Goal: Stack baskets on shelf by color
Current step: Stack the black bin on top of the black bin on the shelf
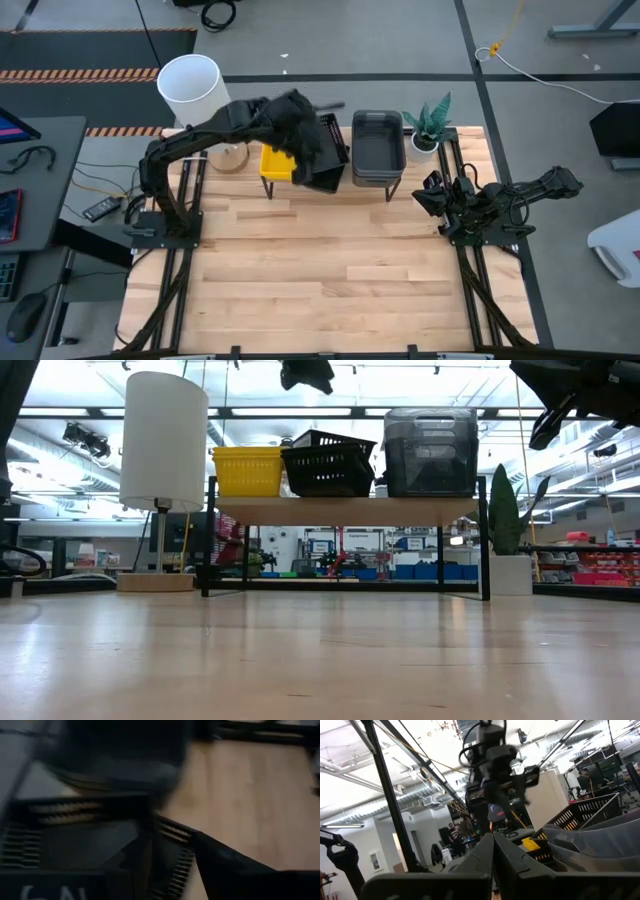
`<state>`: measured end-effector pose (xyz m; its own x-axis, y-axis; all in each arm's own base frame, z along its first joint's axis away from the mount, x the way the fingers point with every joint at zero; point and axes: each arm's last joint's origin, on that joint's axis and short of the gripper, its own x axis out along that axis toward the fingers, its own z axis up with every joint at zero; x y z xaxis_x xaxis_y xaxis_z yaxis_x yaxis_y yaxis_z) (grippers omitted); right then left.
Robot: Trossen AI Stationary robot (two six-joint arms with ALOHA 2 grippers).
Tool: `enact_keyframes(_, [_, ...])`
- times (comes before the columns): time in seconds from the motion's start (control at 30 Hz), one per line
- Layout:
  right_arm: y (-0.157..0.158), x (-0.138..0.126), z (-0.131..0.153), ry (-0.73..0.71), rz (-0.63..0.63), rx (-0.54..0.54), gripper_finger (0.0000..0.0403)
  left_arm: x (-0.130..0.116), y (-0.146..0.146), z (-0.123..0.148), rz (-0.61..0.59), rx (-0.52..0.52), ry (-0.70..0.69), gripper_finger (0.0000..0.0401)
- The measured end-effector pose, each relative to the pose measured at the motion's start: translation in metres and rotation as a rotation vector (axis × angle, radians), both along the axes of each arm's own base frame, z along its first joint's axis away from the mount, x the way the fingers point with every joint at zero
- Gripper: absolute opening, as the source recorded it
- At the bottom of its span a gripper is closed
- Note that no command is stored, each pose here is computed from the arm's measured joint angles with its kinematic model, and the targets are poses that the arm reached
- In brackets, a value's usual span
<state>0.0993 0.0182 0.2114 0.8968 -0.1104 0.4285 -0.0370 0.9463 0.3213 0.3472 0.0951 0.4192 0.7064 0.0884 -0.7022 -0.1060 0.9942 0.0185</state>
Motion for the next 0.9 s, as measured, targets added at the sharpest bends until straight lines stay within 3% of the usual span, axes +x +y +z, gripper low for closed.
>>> enact_keyframes(0.2, [0.0,0.0,0.0,0.001,0.0,-0.001,0.0016,0.005,-0.037,-0.004,0.049,-0.069,0.048,0.0163])
enact_keyframes(0.33, [0.0,0.0,0.0,0.0,0.0,0.0,0.0016,0.008,-0.062,-0.004,0.066,-0.13,0.046,0.0191])
enact_keyframes(0.43, [0.0,0.0,0.0,0.0,0.0,0.0,0.0016,0.011,-0.073,-0.006,0.084,-0.119,0.052,0.0214])
enact_keyframes(0.57, [0.0,0.0,0.0,0.0,0.0,0.0,0.0016,0.019,-0.076,-0.017,0.136,-0.05,0.09,0.0227])
enact_keyframes(0.9, [0.0,0.0,0.0,0.0,-0.002,0.001,0.0016,0.049,-0.069,-0.053,0.178,0.303,0.182,0.0213])
